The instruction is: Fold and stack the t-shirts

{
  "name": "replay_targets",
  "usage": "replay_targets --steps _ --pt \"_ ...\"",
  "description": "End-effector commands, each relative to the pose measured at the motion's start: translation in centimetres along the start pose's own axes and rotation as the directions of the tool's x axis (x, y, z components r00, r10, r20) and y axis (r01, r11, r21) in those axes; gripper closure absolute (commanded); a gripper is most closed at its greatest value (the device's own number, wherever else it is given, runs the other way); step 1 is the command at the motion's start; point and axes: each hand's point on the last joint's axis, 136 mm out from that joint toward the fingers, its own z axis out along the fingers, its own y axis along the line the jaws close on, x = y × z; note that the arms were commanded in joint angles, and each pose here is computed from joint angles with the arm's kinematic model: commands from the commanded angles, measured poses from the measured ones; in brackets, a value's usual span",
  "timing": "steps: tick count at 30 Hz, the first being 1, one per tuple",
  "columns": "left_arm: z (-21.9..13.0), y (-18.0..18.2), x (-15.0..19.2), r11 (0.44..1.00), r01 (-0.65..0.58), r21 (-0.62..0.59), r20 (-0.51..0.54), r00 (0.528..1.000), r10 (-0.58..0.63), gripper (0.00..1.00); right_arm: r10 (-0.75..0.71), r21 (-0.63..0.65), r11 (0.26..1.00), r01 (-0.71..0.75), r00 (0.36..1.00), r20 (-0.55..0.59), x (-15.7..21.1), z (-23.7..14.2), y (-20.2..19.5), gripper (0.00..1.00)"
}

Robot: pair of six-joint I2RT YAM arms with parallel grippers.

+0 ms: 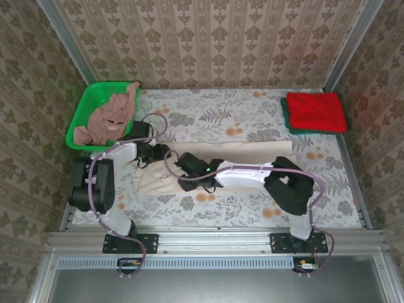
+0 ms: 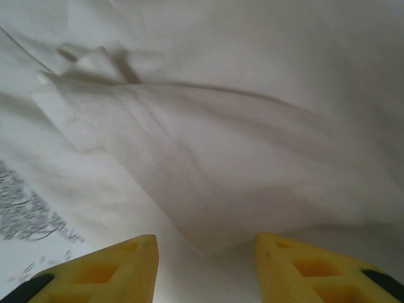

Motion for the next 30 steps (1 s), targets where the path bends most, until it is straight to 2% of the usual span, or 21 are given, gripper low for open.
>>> replay_targets --steps 1,4,8,13,14,17,22,26,30 --pt "0.2 -0.3 -0.7 0.999 -0.023 0.024 0.0 1.0 0.023 0.47 -0.026 0.127 0.992 0.027 1.0 -0.006 -0.7 0.1 -2.4 0.54" --pt "0.5 0.2 -0.6 1.0 -0.013 0.021 -0.003 1.0 0.013 0.47 -0.039 0.16 0.986 0.041 0.999 -0.012 -0.7 0.6 -2.9 0.54" --pt "0.8 0.4 -0.6 1.0 -0.013 0.027 -0.011 1.0 0.013 0.47 -0.063 0.224 0.972 0.071 0.997 -0.04 -0.4 1.1 -3.8 0.6" --pt "0.9 0.7 -0.5 1.0 -0.003 0.03 -0.018 1.0 0.004 0.48 -0.081 0.233 0.968 0.089 0.996 -0.044 -0.3 1.2 -3.7 0.61" --pt "0.8 0.7 -0.5 1.0 -0.004 0.031 -0.018 1.0 0.005 0.48 -0.086 0.239 0.966 0.094 0.995 -0.043 -0.3 1.3 -3.7 0.64" --pt "0.8 1.0 -0.5 1.0 0.001 0.031 -0.019 1.0 0.0 0.48 -0.101 0.256 0.961 0.108 0.994 -0.04 -0.5 1.1 -4.0 0.85" --pt "0.6 1.3 -0.6 1.0 0.004 0.026 -0.022 1.0 -0.003 0.48 -0.124 0.259 0.959 0.118 0.992 0.007 -1.7 -2.8 -4.2 1.0" --pt "0.7 1.5 -0.7 1.0 0.005 0.024 -0.027 1.0 -0.004 0.48 -0.165 0.22 0.963 0.154 0.986 0.032 -1.7 -6.2 -4.0 1.0" --pt "0.9 1.7 -0.6 1.0 0.005 0.021 -0.035 0.999 -0.004 0.48 -0.218 0.167 0.963 0.212 0.976 0.014 0.2 -6.6 -3.6 1.0"
